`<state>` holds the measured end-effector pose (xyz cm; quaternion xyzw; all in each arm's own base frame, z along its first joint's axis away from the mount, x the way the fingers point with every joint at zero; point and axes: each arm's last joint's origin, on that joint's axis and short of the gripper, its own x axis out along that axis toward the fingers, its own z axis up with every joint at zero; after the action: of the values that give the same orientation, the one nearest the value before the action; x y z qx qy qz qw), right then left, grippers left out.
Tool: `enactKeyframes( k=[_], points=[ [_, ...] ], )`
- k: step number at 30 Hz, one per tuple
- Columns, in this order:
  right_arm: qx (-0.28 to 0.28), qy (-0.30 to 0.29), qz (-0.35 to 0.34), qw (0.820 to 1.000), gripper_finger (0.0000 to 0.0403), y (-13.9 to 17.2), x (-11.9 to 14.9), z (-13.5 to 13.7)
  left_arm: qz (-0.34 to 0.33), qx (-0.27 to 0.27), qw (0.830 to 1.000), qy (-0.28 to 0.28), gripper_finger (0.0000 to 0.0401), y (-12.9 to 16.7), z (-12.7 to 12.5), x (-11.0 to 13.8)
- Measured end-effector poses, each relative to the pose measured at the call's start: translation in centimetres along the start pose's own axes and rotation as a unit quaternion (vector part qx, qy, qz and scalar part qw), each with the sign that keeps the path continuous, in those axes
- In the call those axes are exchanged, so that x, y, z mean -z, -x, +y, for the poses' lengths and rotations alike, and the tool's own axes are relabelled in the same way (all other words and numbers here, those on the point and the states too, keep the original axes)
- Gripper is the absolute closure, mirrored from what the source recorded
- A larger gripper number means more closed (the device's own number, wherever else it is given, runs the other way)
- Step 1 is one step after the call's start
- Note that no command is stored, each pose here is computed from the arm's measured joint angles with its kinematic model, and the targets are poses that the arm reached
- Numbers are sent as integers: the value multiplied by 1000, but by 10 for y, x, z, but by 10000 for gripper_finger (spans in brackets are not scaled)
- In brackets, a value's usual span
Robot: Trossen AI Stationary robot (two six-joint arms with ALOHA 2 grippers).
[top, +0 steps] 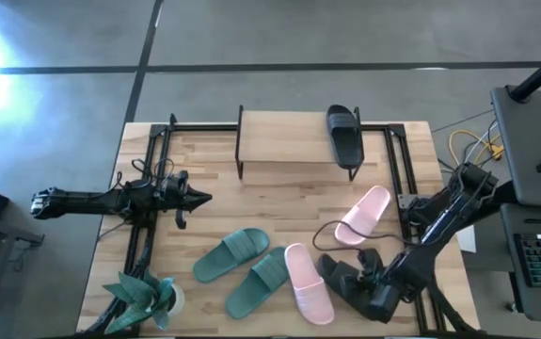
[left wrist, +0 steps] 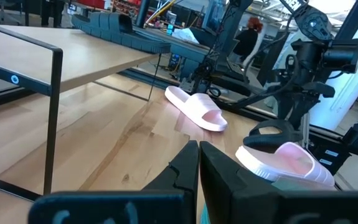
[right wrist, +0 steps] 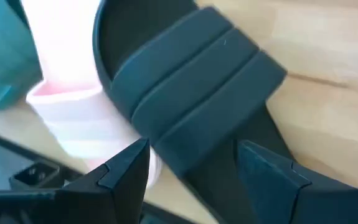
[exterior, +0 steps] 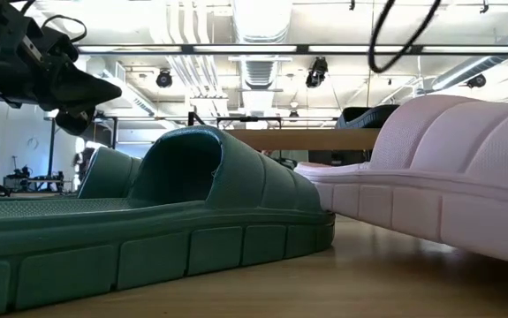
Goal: Pick and place slides into the shelf
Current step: Put the black slipper onto the shelf
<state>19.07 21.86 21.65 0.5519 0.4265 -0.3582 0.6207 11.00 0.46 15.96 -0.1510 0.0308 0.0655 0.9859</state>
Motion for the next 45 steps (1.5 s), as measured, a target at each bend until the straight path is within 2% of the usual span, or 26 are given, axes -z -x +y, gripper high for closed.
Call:
enactKeyframes(
  k=[12, 17, 21, 25, 29, 31, 35, 39, 42, 45],
  points=[
    [-6, -18, -27, 999, 180, -16, -11, 4, 0, 0, 1000, 0, 401, 0, 0, 0],
    [-40, -29, -57, 997, 192, -25, -17, 13, 0, 0, 1000, 0, 401, 0, 0, 0],
    [-51, -35, -79, 995, 239, -32, -21, 18, -1, 0, 1000, 0, 401, 0, 0, 0],
    [-55, -34, -95, 993, 307, -37, -21, 19, 0, 0, 1000, 0, 401, 0, 0, 0],
    [-81, -33, -126, 988, 373, -34, -22, 23, 0, 0, 1000, 0, 401, 0, 0, 0],
    [-101, -20, -160, 982, 387, -29, -24, 27, 0, 0, 1000, 0, 401, 0, 0, 0],
    [-114, 26, -246, 962, 390, -8, -29, 39, 0, 0, 1000, 0, 401, 0, 0, 0],
    [-97, 97, -345, 929, 390, 28, -41, 54, 0, 0, 1000, 0, 401, 0, 0, 0],
    [-68, 121, -407, 903, 390, 50, -65, 70, 0, 0, 1000, 0, 401, 0, 0, 0],
    [-45, 111, -433, 893, 390, 64, -94, 92, 0, 0, 1000, 0, 401, 0, 0, 0]
  ],
)
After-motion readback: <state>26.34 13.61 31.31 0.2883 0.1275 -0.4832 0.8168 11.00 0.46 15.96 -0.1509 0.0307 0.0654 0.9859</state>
